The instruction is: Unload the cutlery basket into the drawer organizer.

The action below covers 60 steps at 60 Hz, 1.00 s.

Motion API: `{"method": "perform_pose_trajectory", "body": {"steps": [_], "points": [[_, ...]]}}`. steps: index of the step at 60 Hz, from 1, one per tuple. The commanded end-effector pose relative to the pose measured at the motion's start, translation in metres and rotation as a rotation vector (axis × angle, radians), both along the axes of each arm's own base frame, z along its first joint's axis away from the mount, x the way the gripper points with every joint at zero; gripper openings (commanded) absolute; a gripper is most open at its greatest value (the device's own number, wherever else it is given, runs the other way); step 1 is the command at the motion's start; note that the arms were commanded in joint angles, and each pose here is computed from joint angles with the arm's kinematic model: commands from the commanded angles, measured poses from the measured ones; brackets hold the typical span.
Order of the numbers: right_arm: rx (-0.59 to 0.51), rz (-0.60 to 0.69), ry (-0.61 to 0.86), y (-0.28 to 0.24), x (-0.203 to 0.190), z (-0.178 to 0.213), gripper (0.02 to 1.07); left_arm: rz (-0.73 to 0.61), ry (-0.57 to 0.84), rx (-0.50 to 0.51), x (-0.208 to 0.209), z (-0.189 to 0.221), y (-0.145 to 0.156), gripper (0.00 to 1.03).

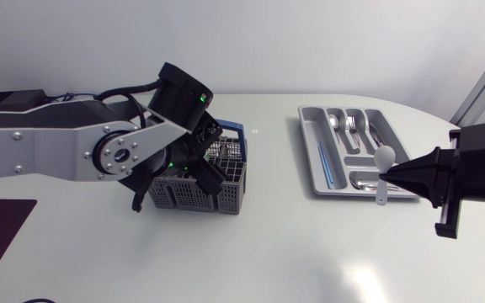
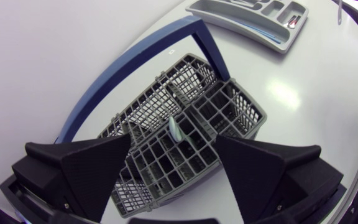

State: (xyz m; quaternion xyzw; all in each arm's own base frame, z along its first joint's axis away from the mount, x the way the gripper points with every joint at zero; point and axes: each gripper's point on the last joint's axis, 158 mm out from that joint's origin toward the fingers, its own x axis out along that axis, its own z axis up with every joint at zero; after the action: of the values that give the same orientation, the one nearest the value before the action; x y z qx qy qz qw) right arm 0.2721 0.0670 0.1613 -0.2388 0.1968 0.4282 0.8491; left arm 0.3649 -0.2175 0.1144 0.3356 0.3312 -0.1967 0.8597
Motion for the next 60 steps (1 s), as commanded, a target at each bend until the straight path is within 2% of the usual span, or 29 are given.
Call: {"method": "perform_pose_trajectory", "body": {"steps": [1, 15, 29, 38, 49, 60], "points": [[-0.002, -0.010, -0.019, -0.006, -0.001, 0.004, 0.08, 0.053, -0.013, -0.013, 0.008, 0.000, -0.001, 0.94], [-0.013, -0.040, -0.035, -0.018, 0.002, 0.012, 0.08, 0.086, -0.004, -0.018, 0.019, -0.009, -0.005, 0.90], [-0.040, -0.069, -0.072, -0.034, 0.010, 0.021, 0.08, 0.096, -0.016, -0.030, 0.030, -0.015, -0.010, 0.64], [-0.064, -0.080, -0.091, -0.046, 0.016, 0.021, 0.08, 0.115, -0.024, -0.018, 0.037, -0.021, -0.008, 0.58], [-0.082, -0.100, -0.088, -0.063, 0.021, 0.013, 0.08, 0.135, -0.044, -0.010, 0.041, -0.021, -0.004, 0.31], [-0.092, -0.113, -0.083, -0.076, 0.025, 0.007, 0.08, 0.155, -0.062, 0.005, 0.044, -0.017, 0.002, 0.19]]}}
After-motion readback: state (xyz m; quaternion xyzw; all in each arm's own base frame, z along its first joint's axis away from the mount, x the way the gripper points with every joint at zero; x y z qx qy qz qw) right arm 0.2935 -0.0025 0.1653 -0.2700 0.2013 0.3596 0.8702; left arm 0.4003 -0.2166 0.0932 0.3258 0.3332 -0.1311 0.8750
